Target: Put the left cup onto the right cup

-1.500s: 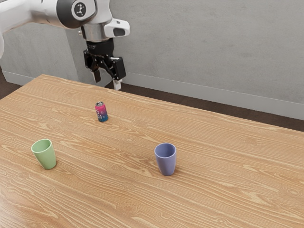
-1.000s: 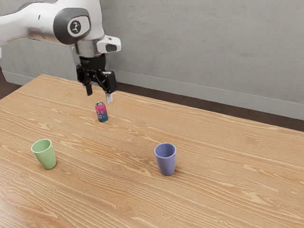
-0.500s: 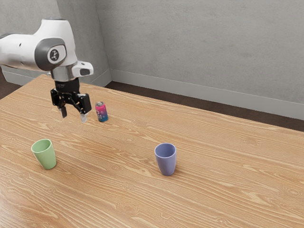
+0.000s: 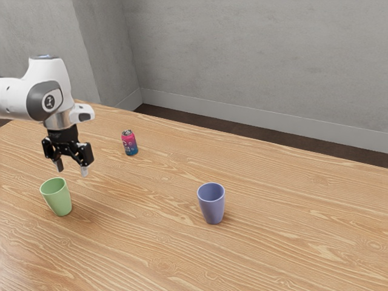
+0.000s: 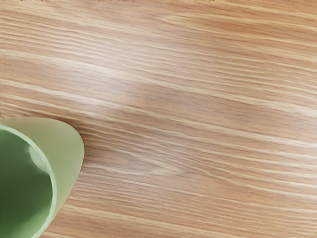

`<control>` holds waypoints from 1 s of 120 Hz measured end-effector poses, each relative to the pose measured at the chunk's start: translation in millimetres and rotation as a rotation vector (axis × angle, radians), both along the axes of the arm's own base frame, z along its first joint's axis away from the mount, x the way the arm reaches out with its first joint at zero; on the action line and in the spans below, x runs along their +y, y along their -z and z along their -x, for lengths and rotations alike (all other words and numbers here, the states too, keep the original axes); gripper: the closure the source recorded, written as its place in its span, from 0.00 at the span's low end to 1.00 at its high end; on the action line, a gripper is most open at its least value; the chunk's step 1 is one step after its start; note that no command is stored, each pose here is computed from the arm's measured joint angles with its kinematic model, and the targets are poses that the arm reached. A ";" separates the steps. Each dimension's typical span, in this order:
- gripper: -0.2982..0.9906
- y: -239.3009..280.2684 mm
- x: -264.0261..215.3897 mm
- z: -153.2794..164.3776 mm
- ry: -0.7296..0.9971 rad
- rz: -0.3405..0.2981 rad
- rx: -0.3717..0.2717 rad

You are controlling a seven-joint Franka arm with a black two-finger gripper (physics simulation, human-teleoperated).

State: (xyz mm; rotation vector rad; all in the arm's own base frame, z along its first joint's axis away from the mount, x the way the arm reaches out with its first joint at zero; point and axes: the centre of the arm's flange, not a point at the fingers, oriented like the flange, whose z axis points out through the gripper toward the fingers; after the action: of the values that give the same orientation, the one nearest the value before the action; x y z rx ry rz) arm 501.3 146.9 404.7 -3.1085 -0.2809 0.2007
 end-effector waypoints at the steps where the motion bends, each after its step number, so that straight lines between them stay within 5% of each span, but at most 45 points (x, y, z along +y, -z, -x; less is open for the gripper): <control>1: 0.30 1.2 1.1 -0.2 -0.001 -0.001 0.000; 57: 0.33 57.2 58.0 17.8 -0.057 0.001 0.000; 104: 0.35 83.7 56.2 9.1 -0.025 0.002 0.004; 120: 0.43 85.9 62.9 10.4 -0.035 0.002 0.002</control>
State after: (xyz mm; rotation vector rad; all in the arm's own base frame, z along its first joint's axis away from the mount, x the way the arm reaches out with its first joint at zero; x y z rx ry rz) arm 491.0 209.8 318.7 -3.1073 -0.3359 0.2054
